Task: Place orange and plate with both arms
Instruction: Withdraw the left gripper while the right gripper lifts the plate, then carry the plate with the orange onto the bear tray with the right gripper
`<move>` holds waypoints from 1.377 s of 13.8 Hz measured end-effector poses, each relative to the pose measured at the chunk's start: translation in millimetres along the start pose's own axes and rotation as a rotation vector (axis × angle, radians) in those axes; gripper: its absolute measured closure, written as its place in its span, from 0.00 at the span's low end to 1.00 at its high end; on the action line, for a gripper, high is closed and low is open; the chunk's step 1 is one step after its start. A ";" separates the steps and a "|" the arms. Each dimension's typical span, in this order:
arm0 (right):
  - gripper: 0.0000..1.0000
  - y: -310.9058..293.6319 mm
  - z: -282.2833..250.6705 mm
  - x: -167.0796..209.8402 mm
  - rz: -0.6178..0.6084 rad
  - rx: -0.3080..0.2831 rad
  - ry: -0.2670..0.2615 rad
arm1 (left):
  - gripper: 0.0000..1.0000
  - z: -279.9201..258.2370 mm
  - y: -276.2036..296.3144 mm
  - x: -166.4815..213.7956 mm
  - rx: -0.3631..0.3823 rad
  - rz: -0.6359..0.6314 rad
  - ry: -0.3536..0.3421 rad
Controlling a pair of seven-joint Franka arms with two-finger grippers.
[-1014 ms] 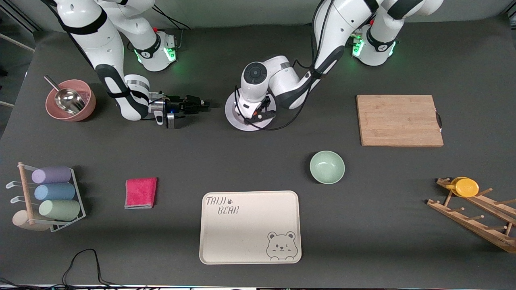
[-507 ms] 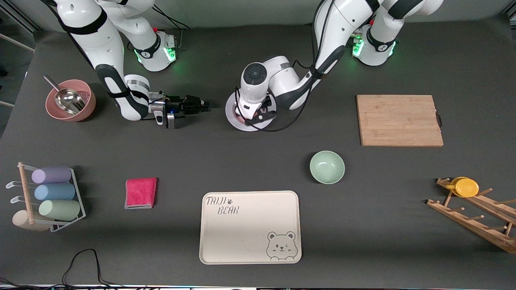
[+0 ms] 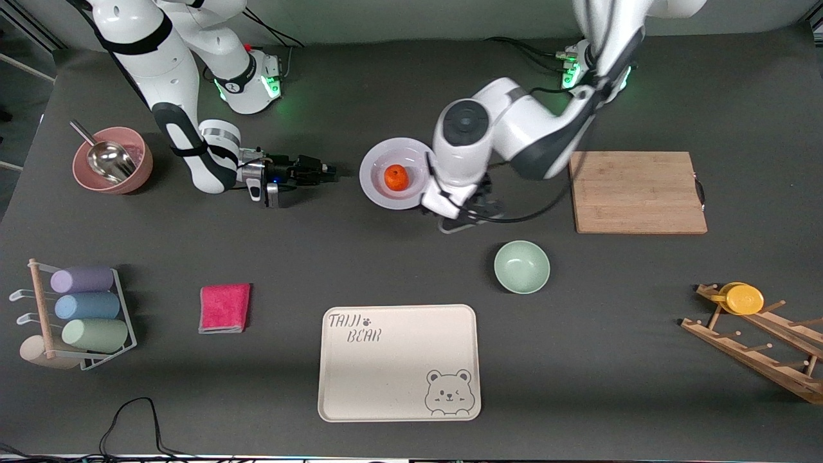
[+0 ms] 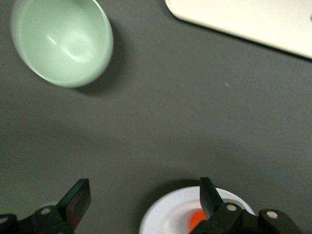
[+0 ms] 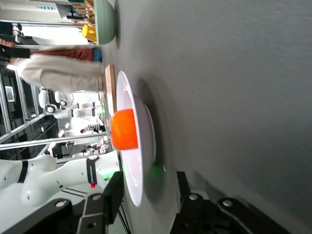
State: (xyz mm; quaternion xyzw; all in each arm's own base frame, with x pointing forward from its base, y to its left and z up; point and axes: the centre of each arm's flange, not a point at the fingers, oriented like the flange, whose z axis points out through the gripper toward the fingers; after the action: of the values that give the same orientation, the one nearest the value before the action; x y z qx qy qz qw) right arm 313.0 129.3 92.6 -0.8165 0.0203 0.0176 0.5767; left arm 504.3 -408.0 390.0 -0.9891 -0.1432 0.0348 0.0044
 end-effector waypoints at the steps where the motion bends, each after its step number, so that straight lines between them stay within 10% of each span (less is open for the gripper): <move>1: 0.49 -4.2 9.7 1.3 0.001 0.012 0.012 | 0.00 -24.6 -24.6 25.7 0.003 0.026 -0.007; 7: 0.49 -18.3 62.1 4.3 -0.008 0.003 0.028 | 0.00 -105.9 -188.3 153.5 0.010 0.102 0.002; 15: 0.53 -23.7 80.6 3.7 -0.017 0.002 0.012 | 0.00 -170.7 -295.3 168.9 0.085 0.112 0.042; 19: 0.96 -24.8 83.0 4.4 -0.020 0.005 0.010 | 0.00 -175.6 -319.2 175.5 0.086 0.192 0.039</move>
State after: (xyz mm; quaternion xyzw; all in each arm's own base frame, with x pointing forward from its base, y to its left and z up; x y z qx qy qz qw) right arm 318.2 215.7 88.0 -0.8153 0.0152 0.0076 0.5788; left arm 594.2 -51.9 559.2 -0.9976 -0.0460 0.0220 0.0463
